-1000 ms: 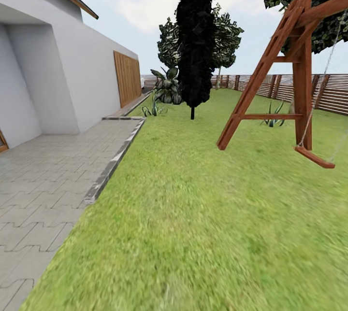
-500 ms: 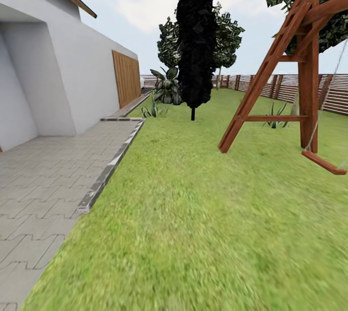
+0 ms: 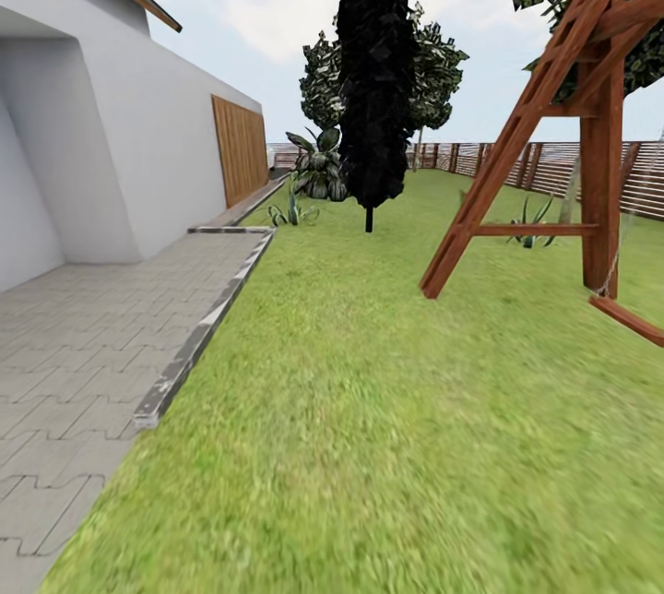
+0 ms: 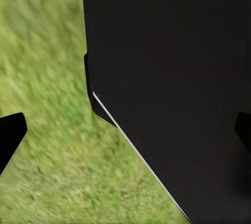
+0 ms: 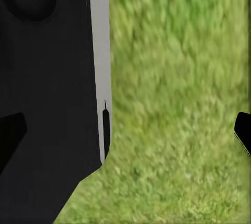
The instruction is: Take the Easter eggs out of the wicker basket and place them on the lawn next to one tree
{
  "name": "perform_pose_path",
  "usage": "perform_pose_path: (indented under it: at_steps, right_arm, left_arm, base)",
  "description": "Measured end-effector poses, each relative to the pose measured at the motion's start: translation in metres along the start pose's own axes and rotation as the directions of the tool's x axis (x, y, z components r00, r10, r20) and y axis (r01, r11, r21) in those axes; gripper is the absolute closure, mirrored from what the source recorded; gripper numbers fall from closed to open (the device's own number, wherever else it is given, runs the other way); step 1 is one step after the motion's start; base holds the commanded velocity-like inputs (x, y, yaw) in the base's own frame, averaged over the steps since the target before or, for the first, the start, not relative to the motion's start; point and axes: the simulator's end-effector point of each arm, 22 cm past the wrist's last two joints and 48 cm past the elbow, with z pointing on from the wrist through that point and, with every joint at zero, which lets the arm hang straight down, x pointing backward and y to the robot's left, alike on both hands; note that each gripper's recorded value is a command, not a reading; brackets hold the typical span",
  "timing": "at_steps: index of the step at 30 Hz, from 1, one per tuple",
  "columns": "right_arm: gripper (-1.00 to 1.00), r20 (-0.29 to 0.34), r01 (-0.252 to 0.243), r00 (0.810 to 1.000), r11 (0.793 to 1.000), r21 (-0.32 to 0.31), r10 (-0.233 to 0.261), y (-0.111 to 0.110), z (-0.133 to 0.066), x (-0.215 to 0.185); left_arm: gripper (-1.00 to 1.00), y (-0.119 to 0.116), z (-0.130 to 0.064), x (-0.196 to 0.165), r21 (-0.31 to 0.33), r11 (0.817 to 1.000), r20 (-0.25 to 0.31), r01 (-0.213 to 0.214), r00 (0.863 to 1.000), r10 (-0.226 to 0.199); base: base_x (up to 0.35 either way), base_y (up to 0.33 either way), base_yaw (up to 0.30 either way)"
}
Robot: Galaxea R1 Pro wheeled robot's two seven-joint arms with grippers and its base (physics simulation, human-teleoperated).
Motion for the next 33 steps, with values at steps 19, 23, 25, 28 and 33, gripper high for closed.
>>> perform_pose_path:
  at_steps: [19, 23, 25, 28, 33]
  right_arm:
    - [-1.0, 0.0, 0.0, 1.0, 1.0, 0.0, 0.0, 0.0, 0.0, 0.0]
    - [-1.0, -0.001, 0.0, 1.0, 1.0, 0.0, 0.0, 0.0, 0.0, 0.0003]
    - [-1.0, -0.002, 0.0, 1.0, 1.0, 0.0, 0.0, 0.0, 0.0, 0.0005]
    - [-1.0, -0.003, 0.0, 1.0, 1.0, 0.0, 0.0, 0.0, 0.0, 0.0006]
    - [-1.0, -0.003, 0.0, 1.0, 1.0, 0.0, 0.0, 0.0, 0.0, 0.0006]
  left_arm:
    - [-1.0, -0.0001, 0.0, -0.0002, 0.0, 1.0, 0.001, 0.0, 1.0, 0.0]
    - [-1.0, -0.0001, 0.0, -0.0002, 0.0, 1.0, 0.001, 0.0, 1.0, 0.0]
    - [-1.0, -0.0001, 0.0, -0.0001, 0.0, 1.0, 0.001, 0.0, 1.0, 0.0]
    - [-1.0, -0.0001, 0.0, 0.0, 0.001, 1.0, 0.0, 0.0, 1.0, 0.0]
    - [-1.0, 0.0, 0.0, 0.0, 0.0, 1.0, 0.0, 0.0, 1.0, 0.0]
  base:
    - [0.345, 0.0, 0.0]
    - [0.345, 0.0, 0.0]
    - [0.345, 0.0, 0.0]
    - [0.345, 0.0, 0.0]
    - [0.345, 0.0, 0.0]
